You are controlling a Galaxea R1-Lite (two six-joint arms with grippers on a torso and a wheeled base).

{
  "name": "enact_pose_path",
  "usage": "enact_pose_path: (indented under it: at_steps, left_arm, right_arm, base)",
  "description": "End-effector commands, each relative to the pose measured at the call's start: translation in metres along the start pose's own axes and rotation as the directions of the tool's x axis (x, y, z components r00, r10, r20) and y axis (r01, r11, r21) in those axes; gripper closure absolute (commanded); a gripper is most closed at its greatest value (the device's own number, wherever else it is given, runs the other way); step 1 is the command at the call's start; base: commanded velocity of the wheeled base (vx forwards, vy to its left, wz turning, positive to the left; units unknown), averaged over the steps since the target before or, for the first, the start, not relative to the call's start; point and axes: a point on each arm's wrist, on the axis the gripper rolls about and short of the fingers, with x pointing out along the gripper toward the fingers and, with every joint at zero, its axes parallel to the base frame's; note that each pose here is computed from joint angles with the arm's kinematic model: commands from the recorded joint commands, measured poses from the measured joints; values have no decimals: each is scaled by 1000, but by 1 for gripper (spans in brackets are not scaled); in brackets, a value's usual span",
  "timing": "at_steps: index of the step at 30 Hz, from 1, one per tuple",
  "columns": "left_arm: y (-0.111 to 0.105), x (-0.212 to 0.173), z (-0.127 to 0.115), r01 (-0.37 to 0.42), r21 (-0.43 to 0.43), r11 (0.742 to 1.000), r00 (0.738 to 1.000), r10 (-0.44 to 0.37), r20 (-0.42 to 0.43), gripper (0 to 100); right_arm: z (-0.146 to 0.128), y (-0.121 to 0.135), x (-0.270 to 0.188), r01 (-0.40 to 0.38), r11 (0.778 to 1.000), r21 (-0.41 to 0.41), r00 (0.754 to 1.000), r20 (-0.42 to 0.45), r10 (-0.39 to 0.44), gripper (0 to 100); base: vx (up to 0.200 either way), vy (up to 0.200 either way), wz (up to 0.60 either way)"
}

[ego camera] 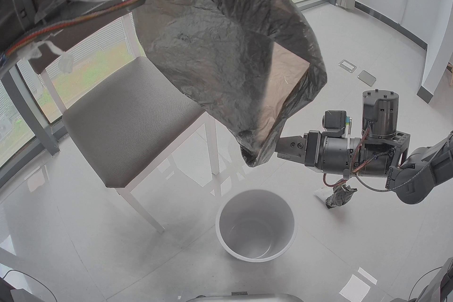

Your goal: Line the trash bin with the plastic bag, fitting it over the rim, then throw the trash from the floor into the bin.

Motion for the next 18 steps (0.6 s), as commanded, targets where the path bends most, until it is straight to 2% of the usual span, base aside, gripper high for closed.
enact_pose_path:
  at_steps: [1, 8, 18]
  left_arm:
    - [1, 4, -4, 1, -2, 1000, 1000, -1, -12, 100]
    - [0, 5, -5, 3, -3, 1000, 1000, -3, -14, 100]
    - [0, 6, -3, 12, -4, 1000, 1000, -12, 10, 100]
  right_arm:
    - [2, 2, 4, -9, 1000, -6, 1000, 3, 10, 0]
    - [6, 2, 15, -41, 999, 0, 999, -8, 41, 0]
    - [-10, 9, 35, -98, 995, 3, 994, -50, 98, 0]
  base:
    - [0, 0, 0]
    - [0, 0, 0]
    - [0, 0, 0]
